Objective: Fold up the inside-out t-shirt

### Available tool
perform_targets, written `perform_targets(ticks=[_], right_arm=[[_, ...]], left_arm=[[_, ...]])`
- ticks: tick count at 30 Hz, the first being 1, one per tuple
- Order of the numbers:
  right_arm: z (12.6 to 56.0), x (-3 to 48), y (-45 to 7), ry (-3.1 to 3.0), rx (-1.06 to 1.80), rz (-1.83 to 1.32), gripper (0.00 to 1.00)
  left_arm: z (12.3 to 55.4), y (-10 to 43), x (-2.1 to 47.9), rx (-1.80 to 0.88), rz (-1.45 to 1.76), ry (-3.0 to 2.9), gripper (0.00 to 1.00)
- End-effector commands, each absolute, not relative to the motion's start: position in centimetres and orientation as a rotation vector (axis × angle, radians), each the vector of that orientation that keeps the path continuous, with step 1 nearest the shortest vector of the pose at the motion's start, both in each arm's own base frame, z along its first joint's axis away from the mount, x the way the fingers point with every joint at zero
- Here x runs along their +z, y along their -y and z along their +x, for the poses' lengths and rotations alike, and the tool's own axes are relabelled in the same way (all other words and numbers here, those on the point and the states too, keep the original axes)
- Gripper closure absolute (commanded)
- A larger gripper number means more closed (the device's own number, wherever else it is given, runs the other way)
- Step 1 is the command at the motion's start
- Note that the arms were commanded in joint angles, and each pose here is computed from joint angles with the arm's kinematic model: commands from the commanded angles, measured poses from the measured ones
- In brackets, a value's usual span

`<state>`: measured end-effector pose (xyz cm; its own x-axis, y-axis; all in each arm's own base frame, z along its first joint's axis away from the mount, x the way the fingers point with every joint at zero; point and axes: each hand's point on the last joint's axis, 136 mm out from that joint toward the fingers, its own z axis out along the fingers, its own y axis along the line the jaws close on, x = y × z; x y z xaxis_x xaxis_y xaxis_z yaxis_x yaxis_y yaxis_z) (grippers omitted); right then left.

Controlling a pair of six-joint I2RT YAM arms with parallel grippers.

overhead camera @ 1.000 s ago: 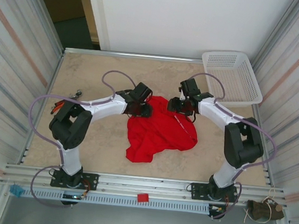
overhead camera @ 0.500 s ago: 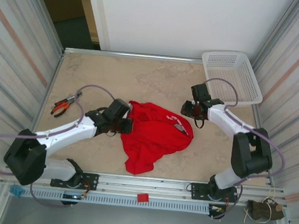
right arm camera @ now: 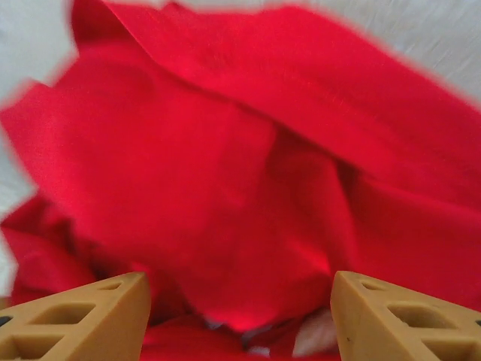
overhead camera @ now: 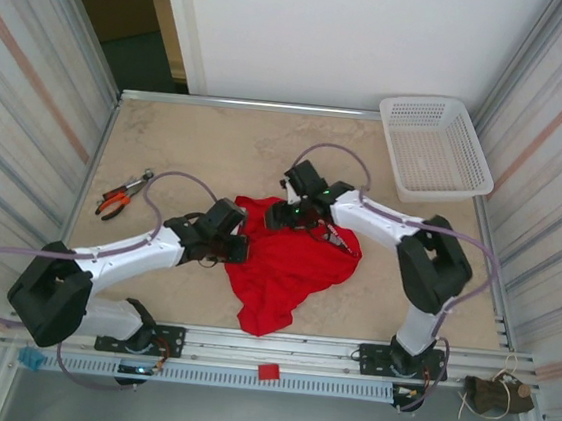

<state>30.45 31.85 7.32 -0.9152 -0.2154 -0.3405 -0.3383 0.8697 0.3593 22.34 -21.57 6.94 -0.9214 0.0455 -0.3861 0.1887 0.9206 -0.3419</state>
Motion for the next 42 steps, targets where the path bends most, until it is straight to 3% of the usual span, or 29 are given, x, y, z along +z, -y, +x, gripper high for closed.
perform_targets(ticks=[1,2,4,7,11,14,20,24,26,28,29,33,37,42], right_arm=[[31.3,4.7,-31.7,-2.810,0.514,-0.396,0.39],[31.7,3.9,-31.5,-2.825,0.496,-0.381,0.49],[33.1,3.4,-31.0,-2.834,0.490,-0.340,1.00],[35.8,8.2,-30.3,-2.757,0.637,-0.273,1.00],[38.5,20.5,-28.3,-2.534,0.882,-0.195,1.00],[38.4,28.6,-26.5,-2.376,0.962,-0.180,1.00],[37.0,37.8,-24.4,-2.173,1.014,-0.145,1.00],[36.2,40.9,-24.2,-2.105,1.051,-0.136,1.00],[36.0,41.9,-23.9,-2.079,1.051,-0.126,1.00],[36.1,42.1,-23.9,-2.075,1.051,-0.122,1.00],[36.1,42.1,-23.9,-2.075,1.053,-0.124,1.00],[36.6,40.9,-24.4,-2.107,1.059,-0.130,1.00],[37.1,39.8,-24.7,-2.129,1.062,-0.123,1.00],[37.1,39.6,-25.0,-2.134,1.079,-0.120,1.00]], left_arm=[[23.1,22.7,8.1,-0.573,0.200,-2.664,1.00],[23.2,22.7,8.2,-0.574,0.197,-2.659,1.00],[23.4,22.7,8.3,-0.574,0.187,-2.647,1.00],[24.5,21.8,9.1,-0.535,0.153,-2.624,1.00],[26.5,19.5,10.1,-0.509,0.064,-2.587,1.00],[28.2,18.2,10.9,-0.521,0.031,-2.557,1.00],[32.8,15.2,12.5,-0.439,0.004,-2.512,1.00],[36.7,13.1,15.3,-0.404,-0.019,-2.462,0.97],[37.7,12.8,17.2,-0.384,0.019,-2.430,0.65],[37.7,13.0,19.0,-0.402,0.047,-2.391,0.46],[37.4,13.1,19.8,-0.423,0.044,-2.369,0.41],[35.1,15.4,23.8,-0.540,0.048,-2.237,0.34],[32.0,20.8,27.7,-0.700,0.153,-2.074,0.30],[30.8,27.2,28.2,-0.827,0.256,-2.020,0.29]])
